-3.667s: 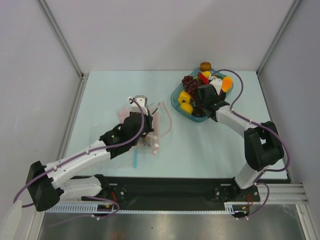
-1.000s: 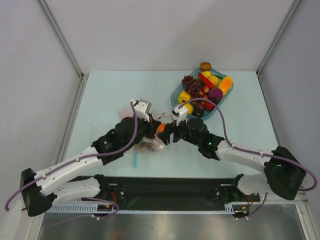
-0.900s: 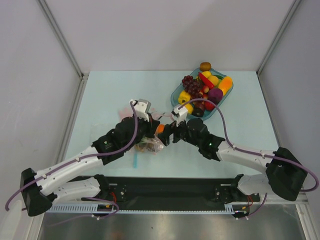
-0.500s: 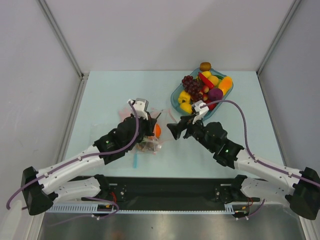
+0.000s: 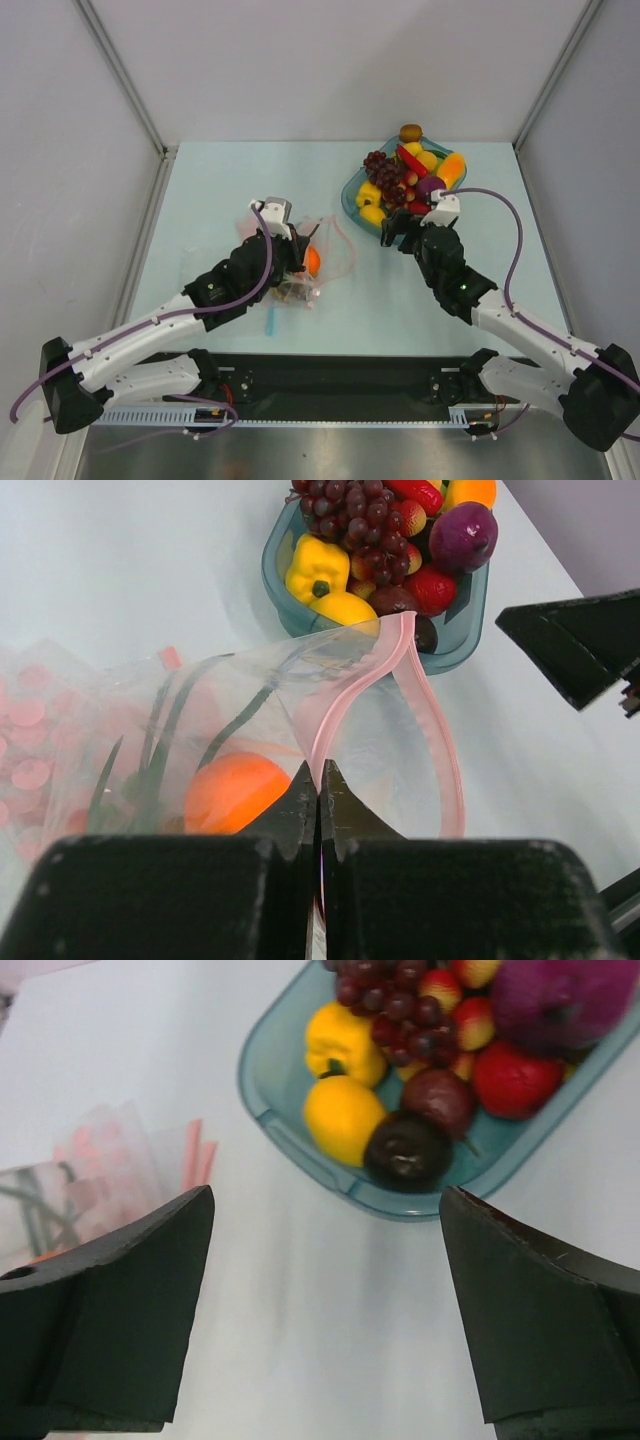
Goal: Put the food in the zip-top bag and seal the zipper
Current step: Pick up the fake fruit from the bin.
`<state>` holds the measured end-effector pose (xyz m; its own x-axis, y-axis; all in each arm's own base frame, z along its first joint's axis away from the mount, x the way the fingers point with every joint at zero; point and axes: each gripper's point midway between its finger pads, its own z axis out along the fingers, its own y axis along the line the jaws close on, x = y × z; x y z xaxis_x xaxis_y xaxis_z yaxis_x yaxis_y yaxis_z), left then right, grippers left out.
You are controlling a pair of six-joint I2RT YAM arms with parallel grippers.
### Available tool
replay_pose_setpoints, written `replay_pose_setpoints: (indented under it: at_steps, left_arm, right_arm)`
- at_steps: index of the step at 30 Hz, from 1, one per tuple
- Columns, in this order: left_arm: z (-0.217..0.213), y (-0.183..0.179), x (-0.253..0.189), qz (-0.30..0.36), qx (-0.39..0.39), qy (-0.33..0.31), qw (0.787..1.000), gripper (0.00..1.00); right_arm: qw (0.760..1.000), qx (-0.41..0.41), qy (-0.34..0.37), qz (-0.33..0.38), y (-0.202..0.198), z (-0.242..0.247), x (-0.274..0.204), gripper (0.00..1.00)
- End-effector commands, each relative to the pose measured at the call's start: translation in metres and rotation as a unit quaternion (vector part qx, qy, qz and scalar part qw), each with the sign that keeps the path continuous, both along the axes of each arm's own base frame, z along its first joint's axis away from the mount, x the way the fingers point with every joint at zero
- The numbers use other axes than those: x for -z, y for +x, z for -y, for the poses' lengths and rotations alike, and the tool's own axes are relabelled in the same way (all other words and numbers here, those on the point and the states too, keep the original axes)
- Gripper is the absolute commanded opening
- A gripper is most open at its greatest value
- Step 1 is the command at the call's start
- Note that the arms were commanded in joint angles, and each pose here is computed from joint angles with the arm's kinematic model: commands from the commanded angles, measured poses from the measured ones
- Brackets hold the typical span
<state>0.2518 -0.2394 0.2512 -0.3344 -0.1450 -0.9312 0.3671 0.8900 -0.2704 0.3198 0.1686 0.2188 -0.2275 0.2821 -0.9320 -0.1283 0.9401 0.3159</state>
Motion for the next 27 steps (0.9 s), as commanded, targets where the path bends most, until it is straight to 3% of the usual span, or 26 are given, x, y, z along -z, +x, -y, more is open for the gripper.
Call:
replay_pose_setpoints:
  at_steps: [1, 6, 27]
  left_arm:
    - [0.001, -0.001, -0.019, 0.019, -0.002, -0.034, 0.999, 0.00]
    - [0.007, 0.000, -0.016, 0.020, 0.010, -0.029, 0.999, 0.00]
    - [0.004, -0.003, -0.018, 0.021, 0.011, -0.034, 0.999, 0.00]
  right_arm:
    - [0.998, 0.066, -0.008, -0.009, 0.015, 0.028, 0.007, 0.99]
    - [0.994, 0.105, 0.002, -0.018, 0.042, 0.051, 0.002, 1.00]
    - [0.954, 0.244, -0.158, -0.078, 0.156, 0.099, 0.023, 1.00]
